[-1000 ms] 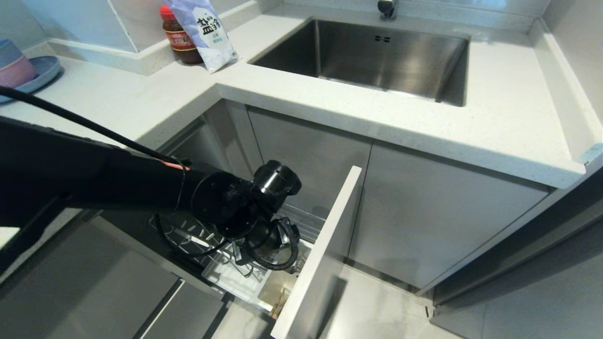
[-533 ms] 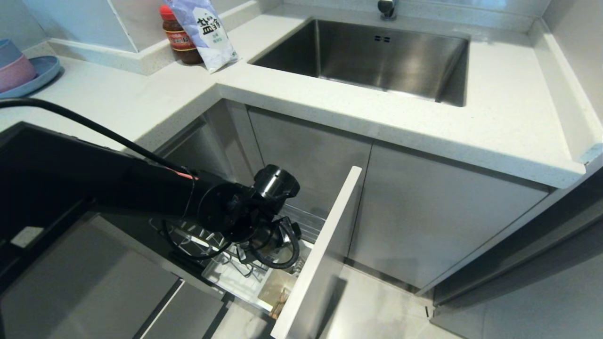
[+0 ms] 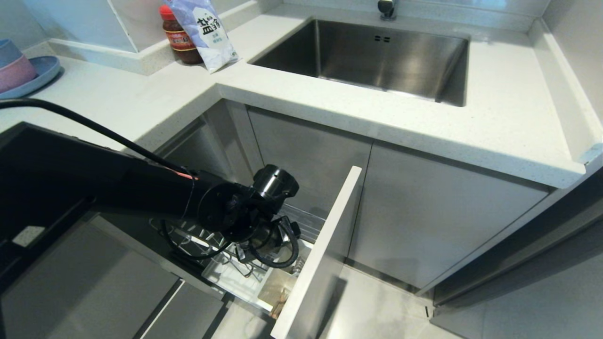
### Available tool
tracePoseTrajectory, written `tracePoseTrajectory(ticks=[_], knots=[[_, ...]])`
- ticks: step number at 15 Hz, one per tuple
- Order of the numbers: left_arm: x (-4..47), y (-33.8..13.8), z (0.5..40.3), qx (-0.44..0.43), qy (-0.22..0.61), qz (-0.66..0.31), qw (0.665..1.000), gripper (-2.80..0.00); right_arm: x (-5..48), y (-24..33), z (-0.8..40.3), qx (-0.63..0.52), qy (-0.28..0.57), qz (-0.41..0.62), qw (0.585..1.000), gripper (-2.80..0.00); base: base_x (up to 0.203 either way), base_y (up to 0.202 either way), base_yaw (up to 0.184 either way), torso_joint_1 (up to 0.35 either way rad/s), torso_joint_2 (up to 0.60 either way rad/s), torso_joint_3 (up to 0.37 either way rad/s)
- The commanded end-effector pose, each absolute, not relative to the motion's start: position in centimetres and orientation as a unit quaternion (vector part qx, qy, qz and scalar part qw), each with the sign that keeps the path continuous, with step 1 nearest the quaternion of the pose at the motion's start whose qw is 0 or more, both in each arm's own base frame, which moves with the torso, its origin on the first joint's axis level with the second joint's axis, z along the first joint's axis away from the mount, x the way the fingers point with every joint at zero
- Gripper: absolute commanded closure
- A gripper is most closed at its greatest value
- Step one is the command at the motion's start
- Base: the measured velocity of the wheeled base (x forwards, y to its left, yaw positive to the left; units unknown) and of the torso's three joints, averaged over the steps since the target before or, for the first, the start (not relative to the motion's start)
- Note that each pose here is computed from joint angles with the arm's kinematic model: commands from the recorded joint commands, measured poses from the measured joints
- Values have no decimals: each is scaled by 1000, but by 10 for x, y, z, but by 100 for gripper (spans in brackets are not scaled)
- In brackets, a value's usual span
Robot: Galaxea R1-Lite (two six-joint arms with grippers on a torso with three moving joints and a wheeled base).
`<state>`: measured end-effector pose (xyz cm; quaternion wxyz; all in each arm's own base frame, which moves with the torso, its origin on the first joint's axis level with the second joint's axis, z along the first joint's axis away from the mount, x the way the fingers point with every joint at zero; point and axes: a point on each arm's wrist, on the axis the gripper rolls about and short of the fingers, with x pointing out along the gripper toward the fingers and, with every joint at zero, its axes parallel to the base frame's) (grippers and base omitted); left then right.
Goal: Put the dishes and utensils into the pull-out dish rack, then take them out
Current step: Take the fork out of the cupboard
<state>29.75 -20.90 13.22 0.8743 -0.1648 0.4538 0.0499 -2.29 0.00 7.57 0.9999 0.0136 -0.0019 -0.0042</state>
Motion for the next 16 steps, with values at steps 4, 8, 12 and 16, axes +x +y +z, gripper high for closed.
tracePoseTrajectory(ticks=[4, 8, 12, 16], knots=[[297, -209, 132, -165, 453, 52, 874, 0, -23, 0, 75, 14, -2, -5, 1000, 0, 0, 0, 0, 0, 0, 0], [297, -209, 133, -165, 453, 51, 874, 0, -23, 0, 75, 14, -2, -5, 1000, 0, 0, 0, 0, 0, 0, 0], [295, -210, 135, -164, 451, 50, 876, 0, -23, 0, 75, 14, -2, -5, 1000, 0, 0, 0, 0, 0, 0, 0], [292, -210, 138, -161, 443, 54, 880, 0, -23, 0, 75, 14, -2, -4, 1000, 0, 0, 0, 0, 0, 0, 0]])
